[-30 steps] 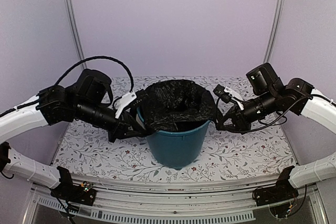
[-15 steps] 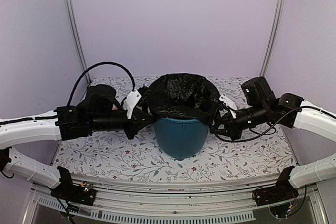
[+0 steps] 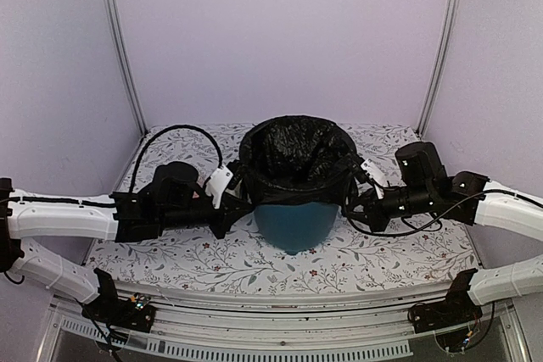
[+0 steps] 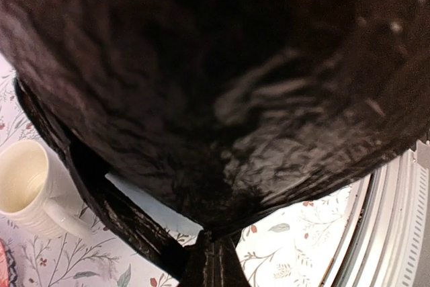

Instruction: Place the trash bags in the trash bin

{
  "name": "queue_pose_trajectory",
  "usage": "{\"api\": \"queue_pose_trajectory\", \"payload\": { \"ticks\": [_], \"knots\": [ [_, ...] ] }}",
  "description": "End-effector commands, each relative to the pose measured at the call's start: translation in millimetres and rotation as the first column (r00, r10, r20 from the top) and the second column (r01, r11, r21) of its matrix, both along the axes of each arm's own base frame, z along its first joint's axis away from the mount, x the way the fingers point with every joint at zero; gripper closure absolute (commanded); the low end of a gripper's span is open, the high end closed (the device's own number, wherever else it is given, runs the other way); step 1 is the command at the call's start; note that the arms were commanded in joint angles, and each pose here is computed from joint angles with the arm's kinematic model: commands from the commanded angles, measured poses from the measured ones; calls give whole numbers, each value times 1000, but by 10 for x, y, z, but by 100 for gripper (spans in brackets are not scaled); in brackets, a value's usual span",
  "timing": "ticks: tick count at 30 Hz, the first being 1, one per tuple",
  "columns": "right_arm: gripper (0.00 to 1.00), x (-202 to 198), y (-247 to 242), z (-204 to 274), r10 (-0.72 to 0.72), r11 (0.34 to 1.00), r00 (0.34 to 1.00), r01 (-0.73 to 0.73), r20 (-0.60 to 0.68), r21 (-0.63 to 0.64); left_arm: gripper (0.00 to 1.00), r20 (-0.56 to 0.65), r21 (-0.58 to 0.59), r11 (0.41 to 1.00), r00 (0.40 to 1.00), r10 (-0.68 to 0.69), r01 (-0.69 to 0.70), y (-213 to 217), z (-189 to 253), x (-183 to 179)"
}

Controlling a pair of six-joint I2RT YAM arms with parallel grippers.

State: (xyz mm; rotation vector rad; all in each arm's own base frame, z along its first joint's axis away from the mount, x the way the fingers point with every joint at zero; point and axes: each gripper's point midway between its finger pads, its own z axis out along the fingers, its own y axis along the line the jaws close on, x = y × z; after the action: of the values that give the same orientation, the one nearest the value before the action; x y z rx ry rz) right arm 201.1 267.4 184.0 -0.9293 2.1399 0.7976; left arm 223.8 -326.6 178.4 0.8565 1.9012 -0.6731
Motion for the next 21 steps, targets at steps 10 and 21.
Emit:
{"api": "queue_pose_trajectory", "payload": {
  "ticks": [10, 21],
  "knots": [
    [60, -254, -99, 322, -18, 998, 992, 26, -124, 64, 61, -48, 18, 1000, 999, 6, -5, 296, 285, -191],
    [38, -46, -461, 1055, -184, 966, 972, 205, -144, 155, 24, -94, -127, 964, 970, 224, -235, 924, 937, 181]
  ]
}}
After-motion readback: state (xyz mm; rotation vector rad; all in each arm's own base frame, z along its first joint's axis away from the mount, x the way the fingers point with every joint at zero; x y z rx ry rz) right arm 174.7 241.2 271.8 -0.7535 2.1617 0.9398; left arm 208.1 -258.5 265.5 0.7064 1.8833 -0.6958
